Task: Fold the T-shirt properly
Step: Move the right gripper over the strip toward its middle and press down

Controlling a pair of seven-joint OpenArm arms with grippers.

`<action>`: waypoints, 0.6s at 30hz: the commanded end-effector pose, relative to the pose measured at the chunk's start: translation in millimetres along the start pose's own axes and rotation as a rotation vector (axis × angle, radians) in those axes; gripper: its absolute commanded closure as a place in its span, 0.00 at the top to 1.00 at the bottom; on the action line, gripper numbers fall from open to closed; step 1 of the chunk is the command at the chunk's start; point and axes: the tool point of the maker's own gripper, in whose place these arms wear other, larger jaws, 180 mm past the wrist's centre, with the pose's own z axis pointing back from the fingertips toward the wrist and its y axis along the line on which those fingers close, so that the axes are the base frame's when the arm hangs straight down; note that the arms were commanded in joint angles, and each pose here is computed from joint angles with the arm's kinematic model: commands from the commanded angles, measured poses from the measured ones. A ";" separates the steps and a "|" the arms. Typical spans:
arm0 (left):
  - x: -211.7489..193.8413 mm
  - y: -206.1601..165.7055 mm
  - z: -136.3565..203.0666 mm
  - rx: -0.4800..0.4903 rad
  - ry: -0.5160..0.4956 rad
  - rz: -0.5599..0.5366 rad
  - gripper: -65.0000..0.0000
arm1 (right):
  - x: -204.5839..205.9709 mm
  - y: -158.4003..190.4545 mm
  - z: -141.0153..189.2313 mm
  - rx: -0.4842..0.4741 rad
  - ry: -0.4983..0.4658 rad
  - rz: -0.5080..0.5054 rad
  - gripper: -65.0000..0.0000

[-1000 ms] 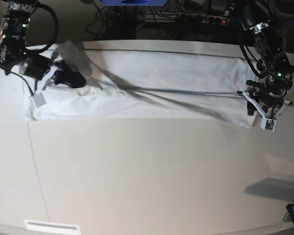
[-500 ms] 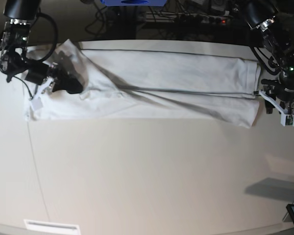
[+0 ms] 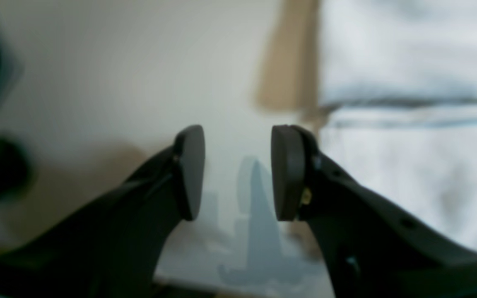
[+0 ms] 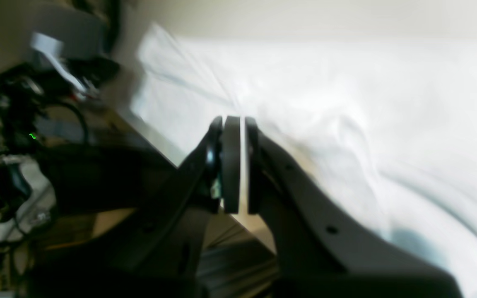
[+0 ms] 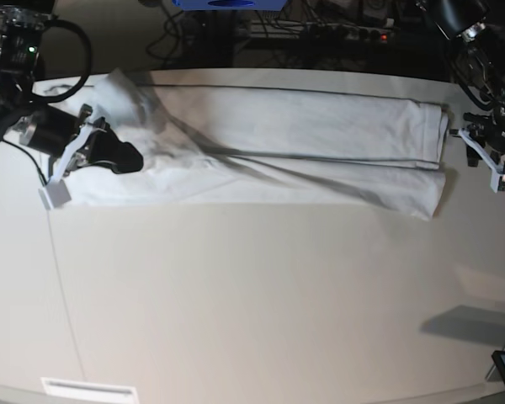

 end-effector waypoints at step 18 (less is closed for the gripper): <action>-44.4 16.5 31.1 0.037 0.025 -0.073 0.40 | -75.9 103.3 -105.6 0.174 0.271 0.357 0.02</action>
